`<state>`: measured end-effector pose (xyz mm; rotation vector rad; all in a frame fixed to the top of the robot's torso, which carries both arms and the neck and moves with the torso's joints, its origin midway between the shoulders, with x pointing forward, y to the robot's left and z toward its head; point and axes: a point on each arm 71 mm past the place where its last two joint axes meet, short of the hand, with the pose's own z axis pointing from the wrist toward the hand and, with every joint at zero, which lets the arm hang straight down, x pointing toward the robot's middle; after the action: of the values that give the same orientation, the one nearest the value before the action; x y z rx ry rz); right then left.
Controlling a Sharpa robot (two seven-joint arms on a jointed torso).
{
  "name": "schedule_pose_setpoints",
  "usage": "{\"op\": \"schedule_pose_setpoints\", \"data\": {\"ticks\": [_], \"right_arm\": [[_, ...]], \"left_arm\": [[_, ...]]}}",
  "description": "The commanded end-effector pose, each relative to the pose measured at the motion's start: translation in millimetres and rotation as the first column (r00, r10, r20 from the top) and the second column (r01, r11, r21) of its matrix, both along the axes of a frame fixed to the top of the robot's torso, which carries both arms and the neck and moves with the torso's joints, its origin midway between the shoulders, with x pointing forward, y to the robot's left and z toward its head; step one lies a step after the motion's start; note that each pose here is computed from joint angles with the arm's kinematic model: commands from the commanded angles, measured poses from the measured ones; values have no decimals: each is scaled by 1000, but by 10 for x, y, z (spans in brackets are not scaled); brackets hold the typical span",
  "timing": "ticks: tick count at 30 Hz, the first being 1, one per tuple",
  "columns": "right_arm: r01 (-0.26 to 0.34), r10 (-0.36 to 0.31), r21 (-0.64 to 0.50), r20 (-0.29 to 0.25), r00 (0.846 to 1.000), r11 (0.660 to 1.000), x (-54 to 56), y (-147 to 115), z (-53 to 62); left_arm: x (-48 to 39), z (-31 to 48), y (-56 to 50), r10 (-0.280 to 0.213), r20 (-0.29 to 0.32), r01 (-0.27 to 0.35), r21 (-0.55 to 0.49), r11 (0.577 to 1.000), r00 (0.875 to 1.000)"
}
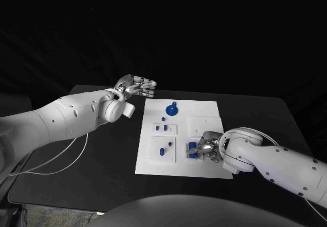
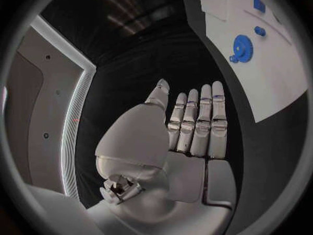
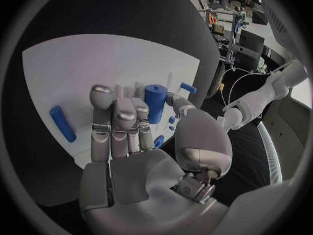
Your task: Assemble the parts on the task board
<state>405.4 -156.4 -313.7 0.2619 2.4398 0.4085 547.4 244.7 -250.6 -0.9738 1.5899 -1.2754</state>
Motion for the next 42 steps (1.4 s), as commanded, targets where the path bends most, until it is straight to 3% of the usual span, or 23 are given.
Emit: {"op": "schedule_pose_setpoints", "data": {"ticks": [1, 25, 42], "right_arm": [[-32, 32, -3, -8, 999, 999, -24, 39, -23], [1, -1, -13, 18, 1000, 1000, 21, 8, -57], [-3, 3, -1, 30, 1000, 1000, -13, 8, -13]], "left_arm": [[-6, 2, -31, -22, -3, 22, -8, 1000, 1000], [-7, -4, -37, -31, -11, 31, -7, 1000, 999], [-10, -6, -26, -32, -14, 32, -5, 999, 999]]}}
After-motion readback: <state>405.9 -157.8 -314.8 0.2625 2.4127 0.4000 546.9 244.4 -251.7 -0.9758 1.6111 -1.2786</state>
